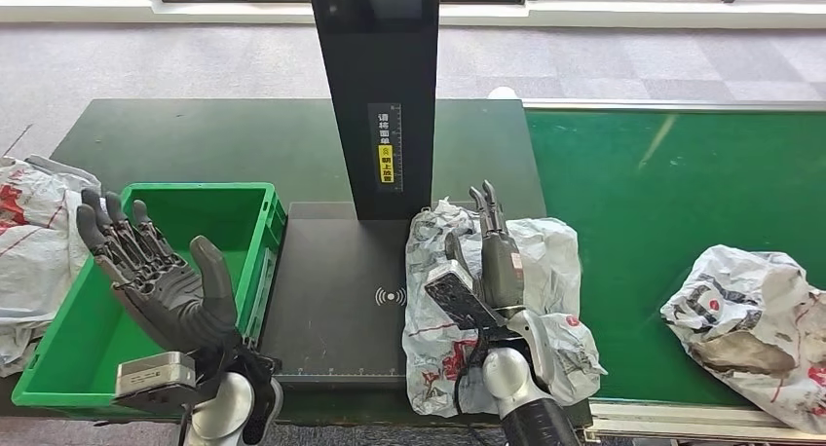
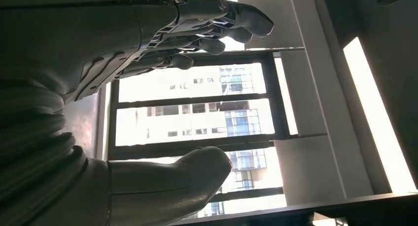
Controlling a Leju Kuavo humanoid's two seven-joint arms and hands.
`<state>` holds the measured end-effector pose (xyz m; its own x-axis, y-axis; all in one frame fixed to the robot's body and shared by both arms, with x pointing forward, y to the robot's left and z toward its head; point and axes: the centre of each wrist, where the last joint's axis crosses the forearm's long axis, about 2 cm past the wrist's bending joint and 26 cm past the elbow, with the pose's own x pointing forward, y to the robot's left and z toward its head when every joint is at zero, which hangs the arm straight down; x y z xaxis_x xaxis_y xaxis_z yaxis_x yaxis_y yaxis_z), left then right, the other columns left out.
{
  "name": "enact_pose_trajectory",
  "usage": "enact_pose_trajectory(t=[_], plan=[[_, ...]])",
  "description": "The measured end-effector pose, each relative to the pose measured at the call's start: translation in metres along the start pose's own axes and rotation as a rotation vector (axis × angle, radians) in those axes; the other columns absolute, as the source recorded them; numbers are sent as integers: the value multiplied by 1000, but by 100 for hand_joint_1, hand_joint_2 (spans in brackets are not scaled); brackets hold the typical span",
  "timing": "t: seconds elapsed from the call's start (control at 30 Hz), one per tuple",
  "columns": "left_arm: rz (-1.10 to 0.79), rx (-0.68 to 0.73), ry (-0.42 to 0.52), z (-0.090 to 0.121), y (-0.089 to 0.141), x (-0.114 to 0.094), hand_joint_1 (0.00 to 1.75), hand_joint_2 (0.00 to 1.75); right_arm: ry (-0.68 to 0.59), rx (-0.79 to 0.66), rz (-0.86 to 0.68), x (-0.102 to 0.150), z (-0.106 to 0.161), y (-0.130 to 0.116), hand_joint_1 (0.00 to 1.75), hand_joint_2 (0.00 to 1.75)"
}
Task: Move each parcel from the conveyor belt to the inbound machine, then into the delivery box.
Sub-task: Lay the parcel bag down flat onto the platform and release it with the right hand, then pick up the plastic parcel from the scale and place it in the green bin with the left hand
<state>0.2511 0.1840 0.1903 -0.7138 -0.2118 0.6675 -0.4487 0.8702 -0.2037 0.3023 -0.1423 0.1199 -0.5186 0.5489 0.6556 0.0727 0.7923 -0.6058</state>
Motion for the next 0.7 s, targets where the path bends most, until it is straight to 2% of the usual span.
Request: enact_pose_trajectory(t=[0.03,0.07,0.1,0.17,0.37,0.53,0.7], plan=[[-2,3,-5,-1,1,1,0,175,-10,-4,-22,1,-1,1,0,44],[-4,4,-8,-1,1,1,0,175,-22,-5,-44,3,-3,1,0,87],[-5,4,-8,-1,1,1,0,175,-33,-4,-62,4,-5,2,0,87],[-5,4,-6,-1,1,1,0,175,-53,2,-77,10,-10,3,0,175],[19,-9,0,-1,3,2,0,175,-160,-74,-165,26,-36,-3,0,175],[26,-355,-20,19,-13,-13,0,175,-297,-166,-264,54,-35,-18,0,175],[9,-468,7,30,-18,-23,0,175,-356,-202,-311,69,-29,-30,0,175]])
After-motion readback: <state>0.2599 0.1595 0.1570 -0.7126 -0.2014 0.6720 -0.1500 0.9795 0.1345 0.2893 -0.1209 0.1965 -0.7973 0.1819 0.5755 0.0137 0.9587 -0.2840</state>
